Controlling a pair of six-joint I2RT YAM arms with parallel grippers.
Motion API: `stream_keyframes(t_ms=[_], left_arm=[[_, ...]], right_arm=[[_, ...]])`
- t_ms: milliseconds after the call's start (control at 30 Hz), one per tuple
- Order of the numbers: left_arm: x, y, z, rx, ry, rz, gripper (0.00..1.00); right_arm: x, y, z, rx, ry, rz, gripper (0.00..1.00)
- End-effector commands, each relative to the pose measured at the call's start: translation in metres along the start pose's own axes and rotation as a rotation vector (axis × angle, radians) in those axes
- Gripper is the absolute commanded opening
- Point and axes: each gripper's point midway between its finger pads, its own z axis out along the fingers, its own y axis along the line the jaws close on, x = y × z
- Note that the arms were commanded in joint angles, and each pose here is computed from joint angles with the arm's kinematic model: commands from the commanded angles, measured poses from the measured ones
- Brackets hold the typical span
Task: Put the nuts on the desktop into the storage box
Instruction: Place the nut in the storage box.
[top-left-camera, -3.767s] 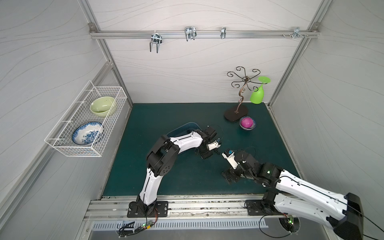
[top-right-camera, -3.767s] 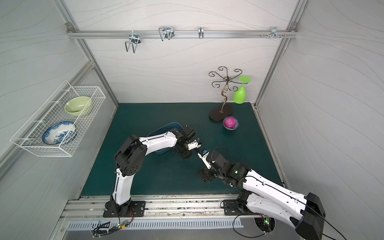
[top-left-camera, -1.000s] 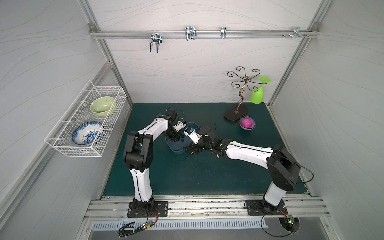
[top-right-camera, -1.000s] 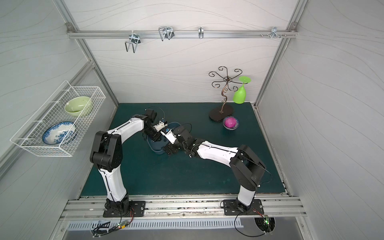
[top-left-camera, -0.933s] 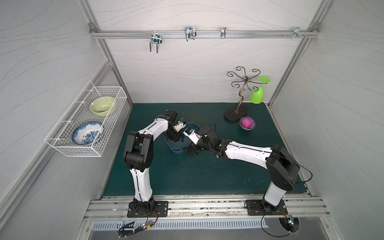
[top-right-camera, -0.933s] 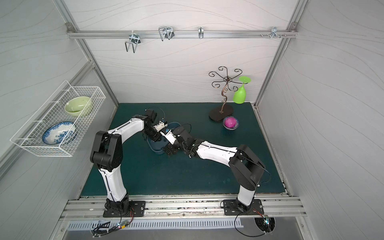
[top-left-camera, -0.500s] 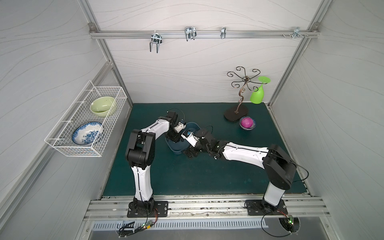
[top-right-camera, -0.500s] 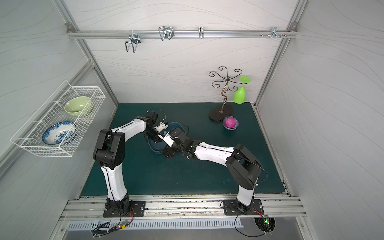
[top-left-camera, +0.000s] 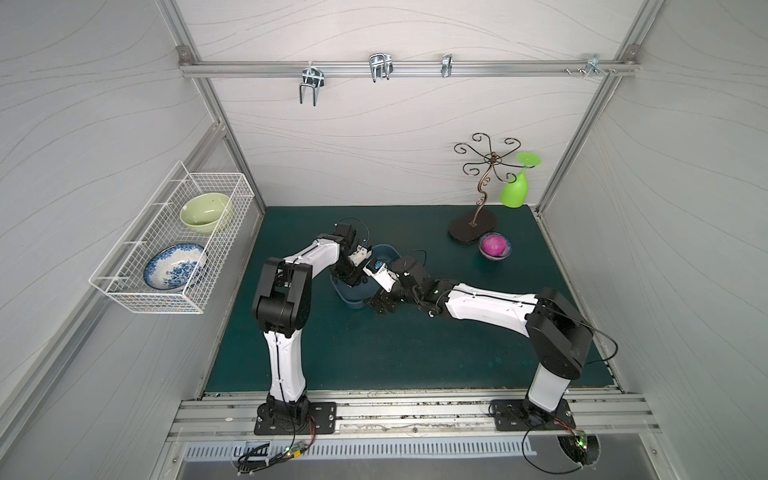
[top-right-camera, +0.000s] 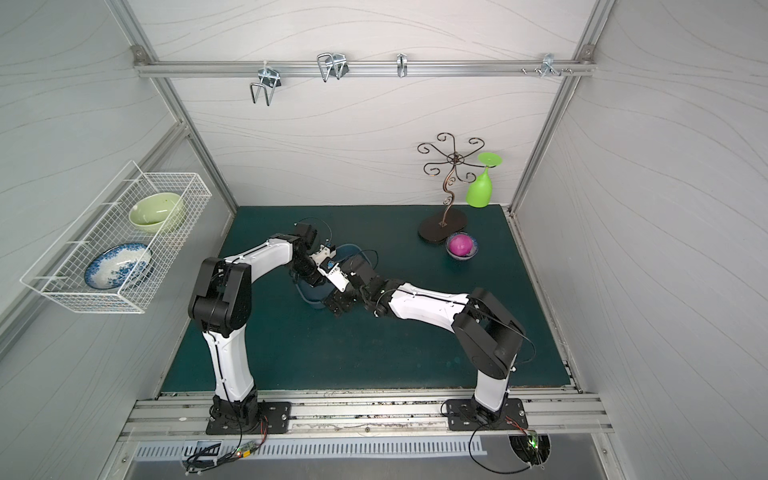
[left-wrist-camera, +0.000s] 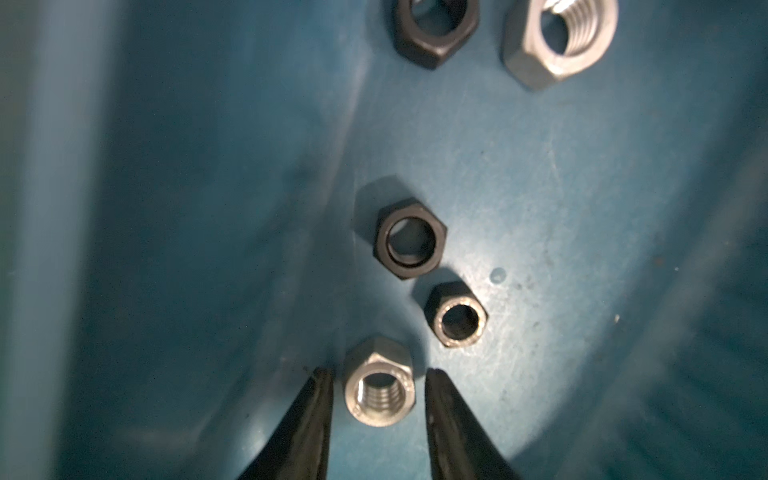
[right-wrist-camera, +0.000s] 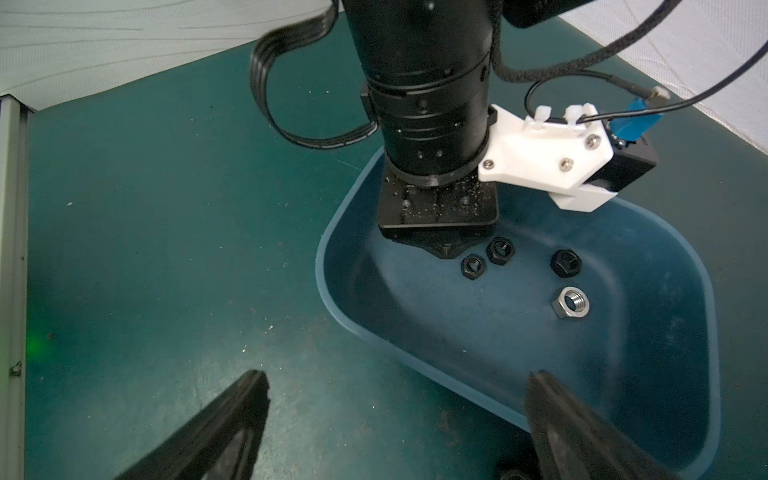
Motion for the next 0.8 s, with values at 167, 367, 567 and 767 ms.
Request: stream_keyframes(t_ms=[167,367,567,767], left_arm=[[-0.018,0.005,-0.033,-0.038,-0.071,0.015,0.44],[-0.021,-0.005,-0.067,-0.023,-0.119,0.028,0.48],[-0.031,-0.029,-0.126,0.033,-0.248,0.044,0.53],[-0.039,-0.055,-0.180,0.122,-0.348,0.048,0.58]], right_arm=[[-0.014,0.002,-0.011,0.005,-0.019,-0.022,0.99],[-0.025,0.007,-0.023,-0.007,-0.025,-0.035,0.99],[-0.046,0.015,-0.054,-0.015,-0.058,-0.077,0.99],[-0.059,0.018,-0.092,-0.005,-0.090,-0.143,0.99]])
